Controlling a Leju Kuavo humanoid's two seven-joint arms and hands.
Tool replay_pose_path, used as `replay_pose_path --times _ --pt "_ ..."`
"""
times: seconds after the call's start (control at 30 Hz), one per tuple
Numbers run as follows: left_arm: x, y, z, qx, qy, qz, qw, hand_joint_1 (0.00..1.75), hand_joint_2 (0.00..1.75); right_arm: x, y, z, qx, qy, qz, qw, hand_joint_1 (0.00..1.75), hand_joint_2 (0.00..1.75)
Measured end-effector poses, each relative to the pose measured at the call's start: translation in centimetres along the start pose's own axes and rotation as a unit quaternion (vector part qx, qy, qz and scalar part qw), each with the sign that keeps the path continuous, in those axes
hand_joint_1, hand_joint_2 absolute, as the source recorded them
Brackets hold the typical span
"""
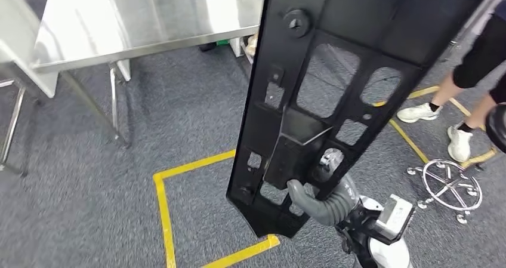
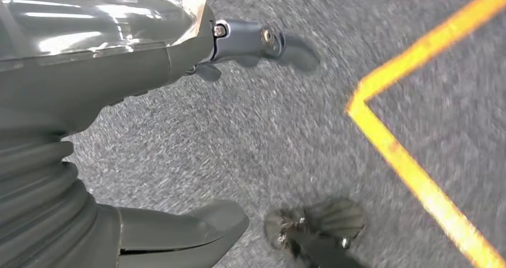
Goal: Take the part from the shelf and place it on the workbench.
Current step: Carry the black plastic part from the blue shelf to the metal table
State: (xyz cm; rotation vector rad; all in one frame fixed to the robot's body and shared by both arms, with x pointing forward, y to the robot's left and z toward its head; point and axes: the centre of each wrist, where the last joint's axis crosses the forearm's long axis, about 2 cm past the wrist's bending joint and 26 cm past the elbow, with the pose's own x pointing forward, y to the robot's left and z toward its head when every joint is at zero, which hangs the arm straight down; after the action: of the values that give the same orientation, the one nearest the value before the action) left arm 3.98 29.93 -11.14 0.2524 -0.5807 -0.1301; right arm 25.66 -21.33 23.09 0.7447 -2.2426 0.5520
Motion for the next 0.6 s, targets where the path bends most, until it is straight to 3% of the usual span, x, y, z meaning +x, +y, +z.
replay_pose_path --times 0.33,0.6 --pt "-0.3 -0.3 0.2 -0.002 -0.002 0.006 1.000 0.00 1.75 0.3 -0.9 -0.8 0.012 -0.006 0.010 1.000 1.75 1.75" --pt "-0.4 -0.5 0.3 -0.005 -0.005 0.012 1.000 0.00 1.75 -0.5 0.0 -1.2 0.031 0.009 0.000 0.999 1.75 1.75"
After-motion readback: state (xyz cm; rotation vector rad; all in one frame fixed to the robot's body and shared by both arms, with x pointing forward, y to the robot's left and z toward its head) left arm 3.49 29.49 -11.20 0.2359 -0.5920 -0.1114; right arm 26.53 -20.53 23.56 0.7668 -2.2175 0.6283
